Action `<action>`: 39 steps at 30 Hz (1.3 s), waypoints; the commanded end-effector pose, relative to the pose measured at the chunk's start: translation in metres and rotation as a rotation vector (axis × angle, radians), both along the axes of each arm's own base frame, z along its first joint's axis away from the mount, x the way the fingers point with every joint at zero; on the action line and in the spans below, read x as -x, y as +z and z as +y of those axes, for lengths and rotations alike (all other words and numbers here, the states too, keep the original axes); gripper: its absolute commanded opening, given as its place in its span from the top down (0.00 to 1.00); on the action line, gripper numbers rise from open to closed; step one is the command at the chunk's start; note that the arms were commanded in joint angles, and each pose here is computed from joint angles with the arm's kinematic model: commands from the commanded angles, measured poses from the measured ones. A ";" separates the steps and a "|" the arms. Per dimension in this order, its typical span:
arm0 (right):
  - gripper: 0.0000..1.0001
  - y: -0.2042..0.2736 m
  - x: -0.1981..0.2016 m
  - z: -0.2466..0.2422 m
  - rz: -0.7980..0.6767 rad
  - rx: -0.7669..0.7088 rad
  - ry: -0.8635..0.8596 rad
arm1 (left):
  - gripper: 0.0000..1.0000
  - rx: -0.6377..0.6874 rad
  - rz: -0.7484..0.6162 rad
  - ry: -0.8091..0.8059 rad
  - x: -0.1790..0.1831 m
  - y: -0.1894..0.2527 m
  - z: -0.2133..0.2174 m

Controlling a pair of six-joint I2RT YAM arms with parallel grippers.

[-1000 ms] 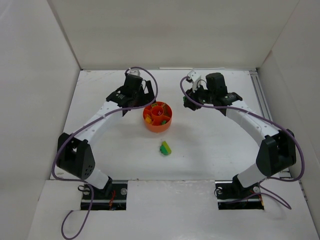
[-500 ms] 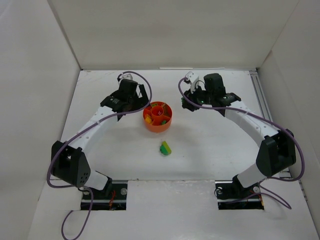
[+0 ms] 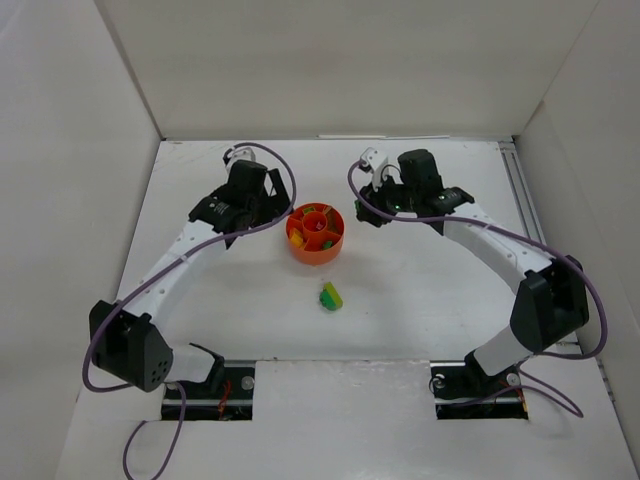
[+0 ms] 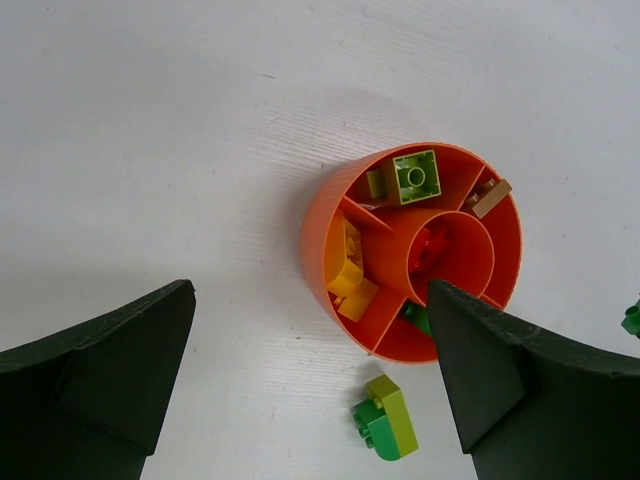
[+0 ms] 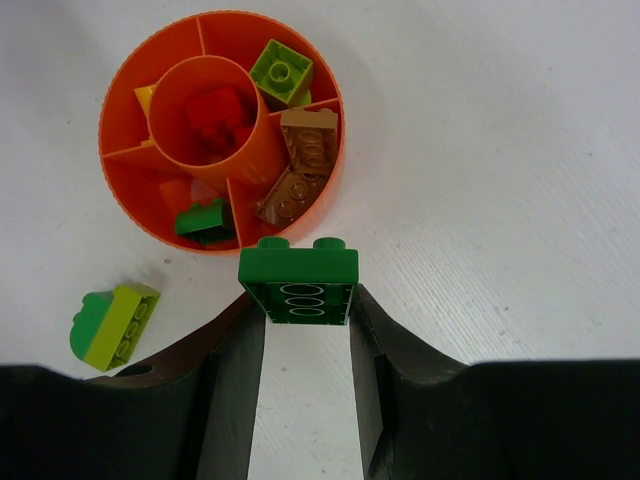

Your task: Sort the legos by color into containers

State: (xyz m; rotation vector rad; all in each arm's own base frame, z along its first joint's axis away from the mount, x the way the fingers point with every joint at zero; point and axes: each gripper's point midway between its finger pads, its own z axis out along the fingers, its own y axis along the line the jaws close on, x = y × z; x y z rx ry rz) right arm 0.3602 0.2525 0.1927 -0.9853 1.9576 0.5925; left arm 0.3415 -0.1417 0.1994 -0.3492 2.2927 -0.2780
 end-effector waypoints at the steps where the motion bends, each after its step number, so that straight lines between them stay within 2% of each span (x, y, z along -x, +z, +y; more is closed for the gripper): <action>1: 1.00 0.024 -0.006 0.013 -0.059 -0.028 0.030 | 0.00 -0.007 -0.014 0.031 0.009 0.006 0.013; 11: 1.00 0.021 -0.002 0.017 -0.055 -0.015 0.033 | 0.00 0.007 -0.028 0.023 0.016 0.008 0.014; 18: 1.00 0.020 0.004 0.022 -0.049 -0.007 0.046 | 0.00 0.055 -0.078 -0.115 0.021 0.015 -0.004; 23: 1.00 0.016 0.010 0.028 -0.041 -0.002 0.064 | 0.00 0.061 -0.079 -0.123 0.023 0.012 -0.005; 39: 1.00 0.003 0.049 0.058 -0.055 0.031 0.165 | 0.00 0.068 -0.081 -0.172 0.026 0.008 -0.011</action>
